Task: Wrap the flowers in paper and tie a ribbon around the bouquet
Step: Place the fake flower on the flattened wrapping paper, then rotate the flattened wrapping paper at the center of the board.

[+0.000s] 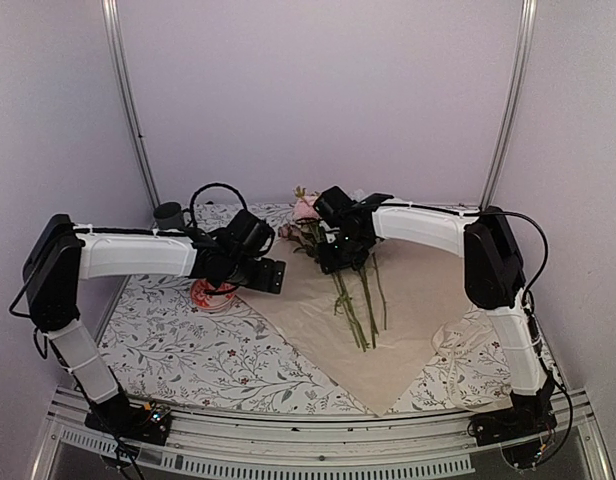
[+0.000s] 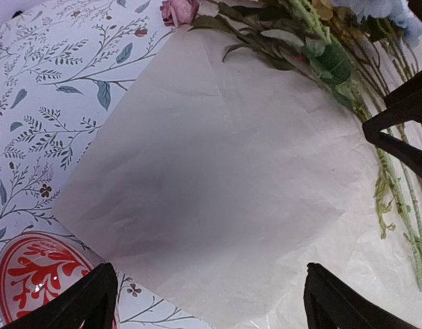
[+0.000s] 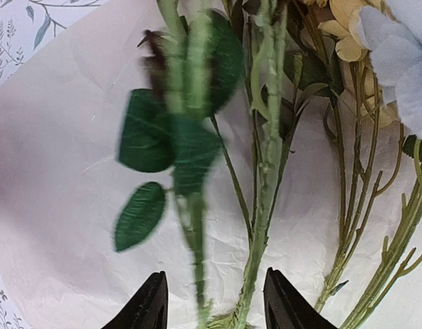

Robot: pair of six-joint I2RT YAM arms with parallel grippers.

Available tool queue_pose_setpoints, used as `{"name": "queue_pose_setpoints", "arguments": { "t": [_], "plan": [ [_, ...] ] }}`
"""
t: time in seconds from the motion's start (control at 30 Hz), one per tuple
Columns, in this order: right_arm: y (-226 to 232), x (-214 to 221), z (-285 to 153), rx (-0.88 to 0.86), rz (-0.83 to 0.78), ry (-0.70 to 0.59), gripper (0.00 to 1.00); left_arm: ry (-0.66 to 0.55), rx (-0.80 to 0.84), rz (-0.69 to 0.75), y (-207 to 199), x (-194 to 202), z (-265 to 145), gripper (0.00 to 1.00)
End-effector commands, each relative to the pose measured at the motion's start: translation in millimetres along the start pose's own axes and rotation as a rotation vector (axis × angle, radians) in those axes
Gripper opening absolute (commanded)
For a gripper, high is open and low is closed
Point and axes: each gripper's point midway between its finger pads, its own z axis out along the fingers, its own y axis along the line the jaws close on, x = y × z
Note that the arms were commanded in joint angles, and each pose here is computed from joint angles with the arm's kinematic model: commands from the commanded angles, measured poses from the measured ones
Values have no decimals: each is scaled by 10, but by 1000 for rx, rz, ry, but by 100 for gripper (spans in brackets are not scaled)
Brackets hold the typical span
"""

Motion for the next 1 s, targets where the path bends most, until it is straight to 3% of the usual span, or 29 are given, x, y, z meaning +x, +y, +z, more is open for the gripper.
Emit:
{"name": "queue_pose_setpoints", "arguments": {
  "t": [0.0,0.27,0.4,0.7,0.97],
  "plan": [
    [46,-68,-94,-29,24,-27,51,58,-32,93,29,106,124,95],
    [478,-286,-1063,-377,29,-194,51,175,-72,185,60,317,522,87],
    [282,-240,-1458,-398,61,-253,52,213,-103,218,70,409,695,85],
    [-1209,499,-1008,-91,309,-139,52,274,-156,258,168,636,865,83],
    [-1698,1050,-501,35,344,6,52,355,-207,236,455,961,908,83]
  ]
}}
